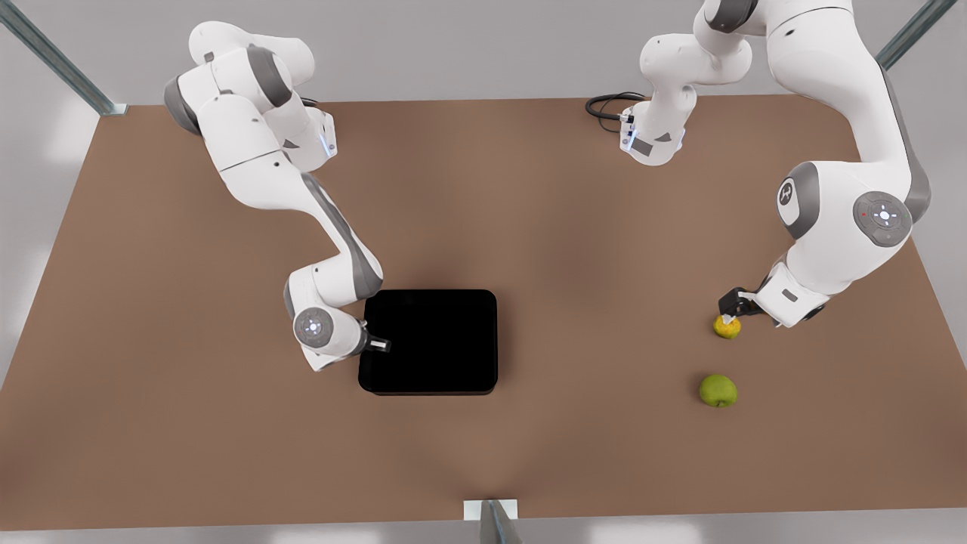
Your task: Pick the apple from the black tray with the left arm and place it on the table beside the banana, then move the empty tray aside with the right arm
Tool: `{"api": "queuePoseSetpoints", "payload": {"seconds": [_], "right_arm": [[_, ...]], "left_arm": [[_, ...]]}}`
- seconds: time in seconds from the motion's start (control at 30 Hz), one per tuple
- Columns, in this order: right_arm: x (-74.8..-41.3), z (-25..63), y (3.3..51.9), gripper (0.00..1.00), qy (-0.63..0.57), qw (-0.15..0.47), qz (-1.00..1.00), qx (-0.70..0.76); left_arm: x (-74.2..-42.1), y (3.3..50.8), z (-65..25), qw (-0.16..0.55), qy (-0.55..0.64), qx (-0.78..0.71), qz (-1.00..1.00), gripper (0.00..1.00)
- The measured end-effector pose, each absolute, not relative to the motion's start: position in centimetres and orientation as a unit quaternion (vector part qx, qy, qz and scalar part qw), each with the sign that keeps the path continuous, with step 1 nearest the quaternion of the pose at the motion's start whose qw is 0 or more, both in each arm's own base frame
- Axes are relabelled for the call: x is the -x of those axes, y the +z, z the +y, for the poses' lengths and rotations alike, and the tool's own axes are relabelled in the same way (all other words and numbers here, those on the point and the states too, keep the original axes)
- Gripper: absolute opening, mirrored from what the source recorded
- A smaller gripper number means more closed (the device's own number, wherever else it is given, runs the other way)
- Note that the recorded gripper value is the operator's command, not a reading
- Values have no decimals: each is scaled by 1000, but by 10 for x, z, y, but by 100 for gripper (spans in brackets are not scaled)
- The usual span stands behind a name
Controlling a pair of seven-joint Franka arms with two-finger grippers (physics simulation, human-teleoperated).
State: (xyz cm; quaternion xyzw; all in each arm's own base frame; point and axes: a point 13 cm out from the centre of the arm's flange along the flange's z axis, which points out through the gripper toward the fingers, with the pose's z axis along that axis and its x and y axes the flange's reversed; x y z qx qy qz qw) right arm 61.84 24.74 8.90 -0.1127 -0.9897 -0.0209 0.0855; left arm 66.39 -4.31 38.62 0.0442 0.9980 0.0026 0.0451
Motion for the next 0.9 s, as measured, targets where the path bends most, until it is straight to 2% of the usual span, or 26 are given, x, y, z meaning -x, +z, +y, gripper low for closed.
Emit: {"api": "queuePoseSetpoints", "payload": {"seconds": [0.1, 0.2, 0.27, 0.47, 0.67, 0.8, 0.9], "right_arm": [[-619, 249, 88, 49, -24, 84, -990, 107], [-621, 251, 90, 25, -27, 81, -991, 102], [-621, 254, 92, 20, -30, 79, -992, 98], [-632, 260, 116, 19, -40, 62, -993, 87], [-638, 254, 172, 19, -42, 42, -995, 76], [-646, 210, 218, 18, -25, 33, -996, 85], [-659, 142, 249, 18, -14, 33, -993, 115]], "left_arm": [[-664, 386, -43, 45, 3, -44, 998, 100], [-664, 386, -47, 45, 3, -46, 998, 100], [-664, 386, -47, 45, 3, -45, 998, 100], [-663, 385, -50, 45, 4, -46, 998, 100], [-663, 385, -49, 45, 4, -45, 998, 100], [-663, 385, -49, 45, 4, -45, 998, 100], [-663, 385, -49, 45, 4, -45, 998, 100]]}}
